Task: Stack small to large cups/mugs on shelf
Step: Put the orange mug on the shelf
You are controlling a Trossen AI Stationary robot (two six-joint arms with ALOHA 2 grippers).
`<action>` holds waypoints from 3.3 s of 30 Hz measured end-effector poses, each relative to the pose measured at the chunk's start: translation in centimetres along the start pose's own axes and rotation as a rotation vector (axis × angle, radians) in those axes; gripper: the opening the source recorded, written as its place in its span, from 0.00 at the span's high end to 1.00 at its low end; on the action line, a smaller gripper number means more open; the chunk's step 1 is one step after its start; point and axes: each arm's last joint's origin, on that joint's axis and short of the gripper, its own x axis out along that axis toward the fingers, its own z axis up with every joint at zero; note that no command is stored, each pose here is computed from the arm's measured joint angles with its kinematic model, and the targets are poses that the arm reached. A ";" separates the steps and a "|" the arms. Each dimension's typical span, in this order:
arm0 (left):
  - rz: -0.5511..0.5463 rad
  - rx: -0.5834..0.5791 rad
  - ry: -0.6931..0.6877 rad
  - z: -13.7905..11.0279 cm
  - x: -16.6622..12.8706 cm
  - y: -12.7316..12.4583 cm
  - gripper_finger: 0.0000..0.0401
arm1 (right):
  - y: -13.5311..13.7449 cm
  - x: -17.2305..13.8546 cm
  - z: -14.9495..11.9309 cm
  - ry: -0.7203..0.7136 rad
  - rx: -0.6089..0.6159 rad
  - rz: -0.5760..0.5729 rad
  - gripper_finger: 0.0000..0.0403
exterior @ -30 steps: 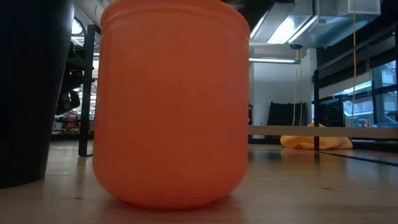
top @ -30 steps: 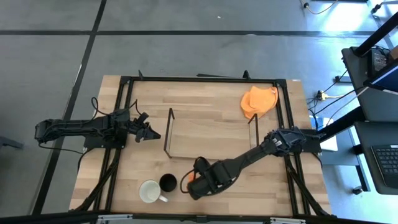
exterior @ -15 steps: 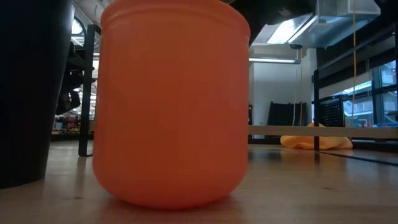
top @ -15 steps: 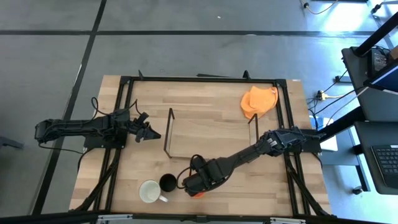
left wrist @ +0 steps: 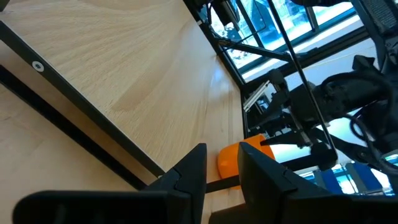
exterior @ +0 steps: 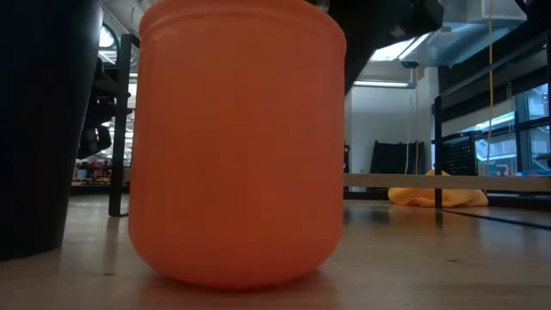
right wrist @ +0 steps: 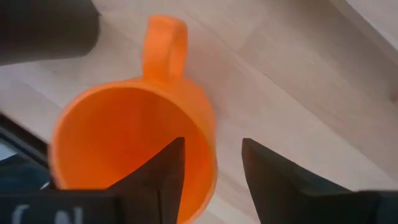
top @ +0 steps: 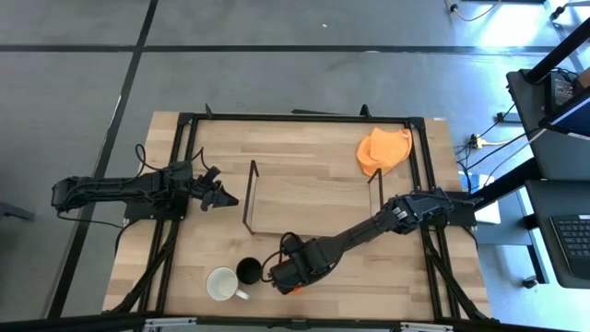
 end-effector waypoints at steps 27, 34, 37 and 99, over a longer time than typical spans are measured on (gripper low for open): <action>0.000 0.018 0.000 0.0 0.0 0.0 0.79 | -0.3 -0.3 0.8 0.080 -0.048 0.006 0.96; 0.000 0.018 0.000 0.0 0.0 0.0 0.79 | -0.9 -2.6 1.6 0.068 -0.068 0.041 0.97; 0.000 0.018 -0.001 0.0 0.0 0.0 0.79 | -1.7 -4.4 1.9 0.031 -0.059 0.031 0.97; 0.046 0.018 -0.070 0.2 0.0 0.1 0.79 | -24.6 -22.7 3.8 -0.417 0.139 0.053 0.96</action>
